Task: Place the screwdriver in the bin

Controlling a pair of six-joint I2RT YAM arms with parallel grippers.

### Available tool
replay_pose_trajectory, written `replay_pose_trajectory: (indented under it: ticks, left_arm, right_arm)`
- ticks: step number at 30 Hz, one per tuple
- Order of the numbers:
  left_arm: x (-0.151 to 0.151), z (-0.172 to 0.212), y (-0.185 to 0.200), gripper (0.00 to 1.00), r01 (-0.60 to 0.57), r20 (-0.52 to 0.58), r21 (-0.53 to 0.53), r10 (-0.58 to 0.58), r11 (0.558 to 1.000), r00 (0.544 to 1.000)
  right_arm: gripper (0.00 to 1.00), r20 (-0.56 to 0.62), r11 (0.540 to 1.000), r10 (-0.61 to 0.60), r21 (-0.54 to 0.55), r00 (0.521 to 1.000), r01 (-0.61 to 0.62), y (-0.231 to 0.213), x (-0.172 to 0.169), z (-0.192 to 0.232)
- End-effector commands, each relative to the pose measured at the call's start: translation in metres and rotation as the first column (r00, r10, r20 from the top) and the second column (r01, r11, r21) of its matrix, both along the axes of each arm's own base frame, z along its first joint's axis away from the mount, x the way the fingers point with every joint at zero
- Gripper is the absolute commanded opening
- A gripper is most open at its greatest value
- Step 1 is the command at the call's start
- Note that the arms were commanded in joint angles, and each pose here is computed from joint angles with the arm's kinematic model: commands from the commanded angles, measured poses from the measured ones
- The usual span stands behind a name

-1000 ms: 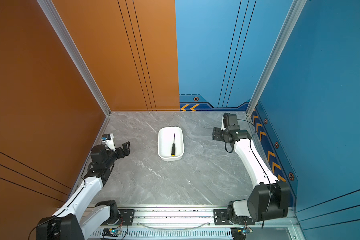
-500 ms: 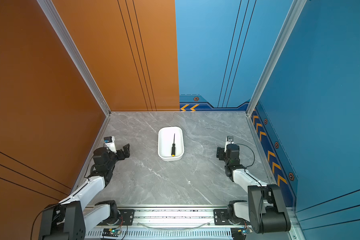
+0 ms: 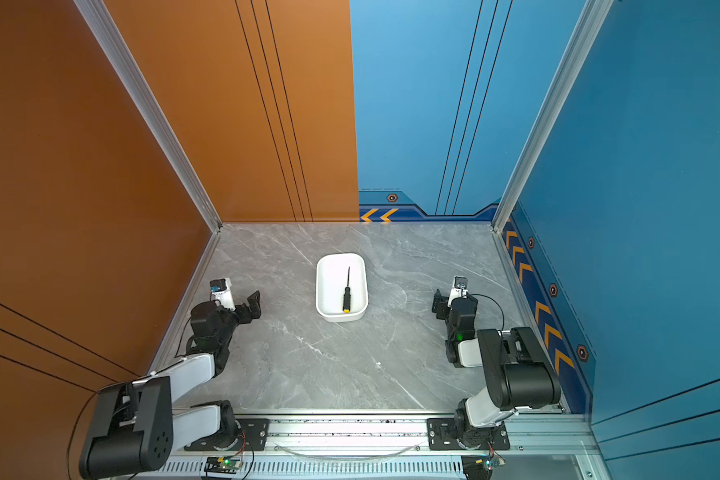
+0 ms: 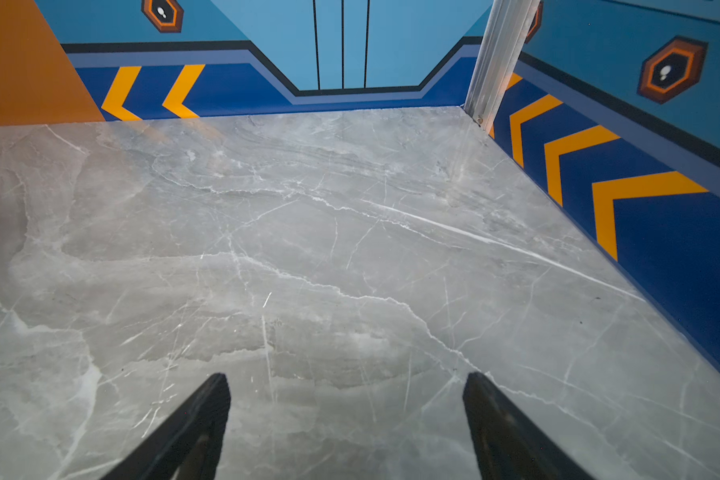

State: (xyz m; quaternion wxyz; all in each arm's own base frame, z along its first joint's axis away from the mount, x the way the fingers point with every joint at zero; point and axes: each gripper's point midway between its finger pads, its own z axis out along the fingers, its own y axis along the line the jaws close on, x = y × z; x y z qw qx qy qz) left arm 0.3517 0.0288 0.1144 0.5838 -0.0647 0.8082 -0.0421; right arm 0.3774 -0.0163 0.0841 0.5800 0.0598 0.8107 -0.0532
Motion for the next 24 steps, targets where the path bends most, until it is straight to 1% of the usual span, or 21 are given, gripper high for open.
replay_pose_trajectory:
  ticks: [1,3,6,7,8,12,14,16,17,18,19,21,23,24]
  left_arm:
    - [0.011,0.009,0.007,0.98,-0.018,0.061,0.016,0.017,1.0,0.998]
    - [0.019,0.007,0.005,0.98,-0.005,0.062,0.004,0.005,1.0,0.998]
    - [0.031,-0.004,0.005,0.98,-0.004,0.042,-0.003,0.004,1.0,0.999]
    - [0.034,-0.005,0.002,0.98,0.015,0.041,-0.004,-0.015,1.0,0.999]
    - [0.035,-0.006,0.0,0.98,0.025,0.028,0.002,-0.025,1.0,0.999]
    - [0.036,-0.007,-0.004,0.98,0.036,0.023,0.016,-0.037,0.999,0.999]
    - [0.037,-0.008,-0.011,0.98,0.06,0.019,0.032,-0.061,0.998,0.998]
    - [0.038,-0.013,-0.02,0.98,0.082,0.005,0.071,-0.083,0.994,0.997]
    - [0.038,-0.019,-0.023,0.98,0.083,-0.01,0.101,-0.082,0.991,0.997]
    - [0.041,-0.023,-0.024,0.98,0.064,-0.003,0.125,-0.064,0.99,0.998]
    - [0.044,-0.022,-0.026,0.98,0.068,0.01,0.134,-0.07,0.989,0.997]
    - [0.041,-0.025,-0.02,0.98,0.036,-0.036,0.134,-0.031,0.99,0.999]
    - [0.043,-0.024,-0.017,0.98,0.017,-0.008,0.129,-0.016,0.992,1.0]
    - [0.042,-0.024,-0.017,0.98,0.017,-0.014,0.13,-0.016,0.991,1.0]
  right_arm:
    - [0.87,0.017,1.0,-0.01,0.006,1.0,0.01,-0.002,0.012,0.011]
    - [0.88,-0.01,1.0,-0.003,0.009,1.0,0.003,-0.002,0.016,0.009]
    - [0.9,-0.006,1.0,0.003,0.019,1.0,-0.003,-0.002,0.016,0.009]
    - [0.9,-0.004,1.0,0.002,0.019,1.0,-0.002,-0.002,0.016,0.009]
    - [0.91,-0.007,1.0,0.003,0.019,1.0,-0.003,-0.002,0.016,0.009]
    - [1.0,-0.006,1.0,0.002,0.017,1.0,-0.002,-0.002,0.016,0.009]
    - [1.0,-0.005,1.0,0.001,0.018,1.0,-0.001,-0.002,0.016,0.009]
    - [1.0,-0.004,1.0,0.001,0.017,1.0,-0.001,-0.002,0.016,0.009]
    - [1.0,-0.006,1.0,0.002,0.017,1.0,-0.002,-0.002,0.016,0.009]
    - [1.0,-0.005,1.0,0.002,0.017,1.0,-0.002,-0.002,0.016,0.009]
    - [1.0,-0.006,1.0,0.001,0.017,1.0,-0.001,-0.002,0.016,0.009]
    - [1.0,-0.005,1.0,0.002,0.014,1.0,-0.002,-0.002,0.016,0.009]
    - [1.0,-0.005,1.0,0.001,0.015,1.0,-0.001,-0.001,0.016,0.009]
    - [1.0,-0.006,1.0,0.0,0.013,1.0,0.0,-0.001,0.016,0.009]
